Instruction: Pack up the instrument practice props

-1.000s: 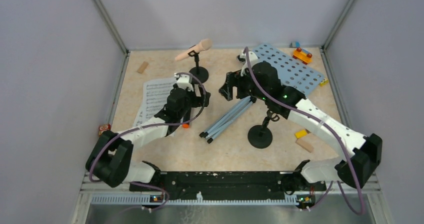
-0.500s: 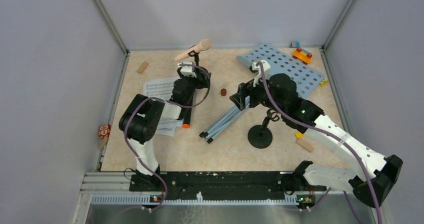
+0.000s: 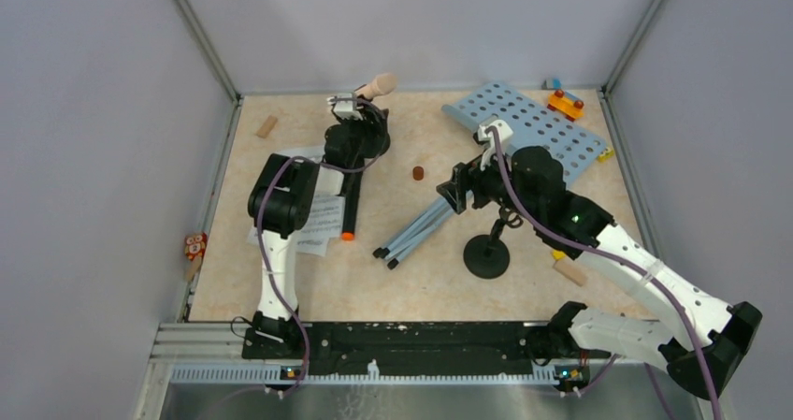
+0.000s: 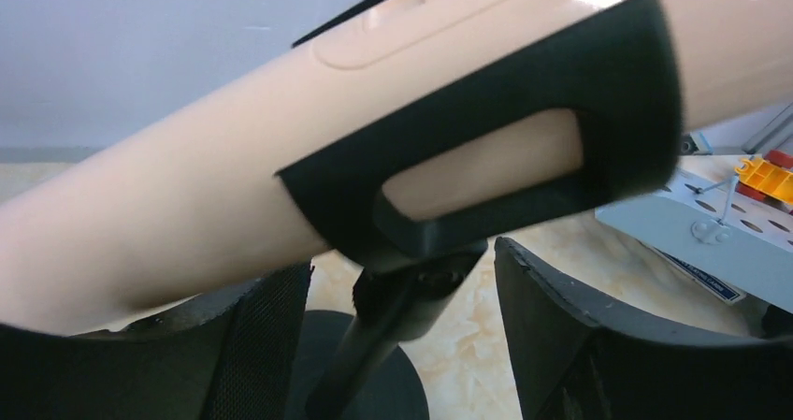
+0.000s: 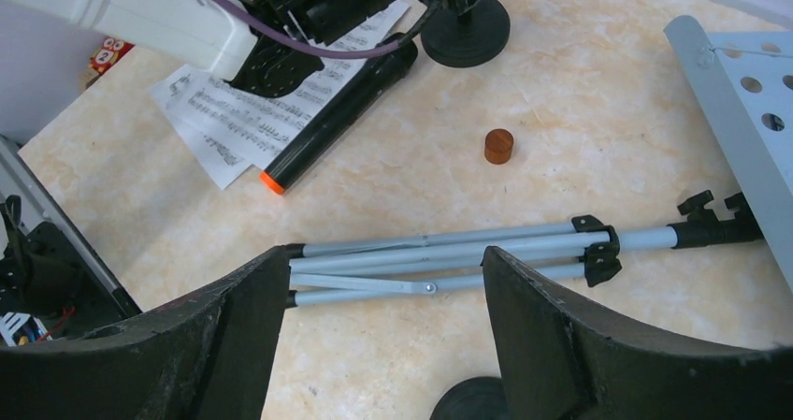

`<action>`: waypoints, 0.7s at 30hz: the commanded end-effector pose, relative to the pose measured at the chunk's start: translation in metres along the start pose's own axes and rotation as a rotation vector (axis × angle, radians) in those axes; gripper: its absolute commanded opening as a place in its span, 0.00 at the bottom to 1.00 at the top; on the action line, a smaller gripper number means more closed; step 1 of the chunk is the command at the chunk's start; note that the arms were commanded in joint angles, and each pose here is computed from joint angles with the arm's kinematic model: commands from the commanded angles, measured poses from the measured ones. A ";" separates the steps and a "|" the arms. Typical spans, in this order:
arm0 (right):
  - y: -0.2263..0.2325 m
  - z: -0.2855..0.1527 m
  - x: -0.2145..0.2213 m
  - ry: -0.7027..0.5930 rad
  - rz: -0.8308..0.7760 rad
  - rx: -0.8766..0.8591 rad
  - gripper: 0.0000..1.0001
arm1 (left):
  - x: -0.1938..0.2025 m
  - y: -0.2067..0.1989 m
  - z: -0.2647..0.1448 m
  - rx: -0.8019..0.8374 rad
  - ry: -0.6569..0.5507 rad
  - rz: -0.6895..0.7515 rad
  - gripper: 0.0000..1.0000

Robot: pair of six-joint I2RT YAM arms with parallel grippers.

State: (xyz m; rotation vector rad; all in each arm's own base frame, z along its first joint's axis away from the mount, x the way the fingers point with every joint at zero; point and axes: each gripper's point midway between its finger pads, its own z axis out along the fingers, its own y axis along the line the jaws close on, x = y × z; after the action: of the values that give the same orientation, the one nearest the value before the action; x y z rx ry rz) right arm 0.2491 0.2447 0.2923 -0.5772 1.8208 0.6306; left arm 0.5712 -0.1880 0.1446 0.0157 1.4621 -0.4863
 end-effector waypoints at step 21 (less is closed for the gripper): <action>0.009 -0.061 -0.023 -0.217 -0.072 -0.068 0.63 | -0.098 -0.136 -0.078 0.626 -0.099 0.009 0.00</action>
State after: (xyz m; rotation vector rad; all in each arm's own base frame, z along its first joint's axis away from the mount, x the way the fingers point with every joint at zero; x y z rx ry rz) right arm 0.2213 0.2116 0.3143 -0.5399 1.7183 0.6288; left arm 0.5199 -0.2325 0.1501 0.2778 1.4590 -0.7777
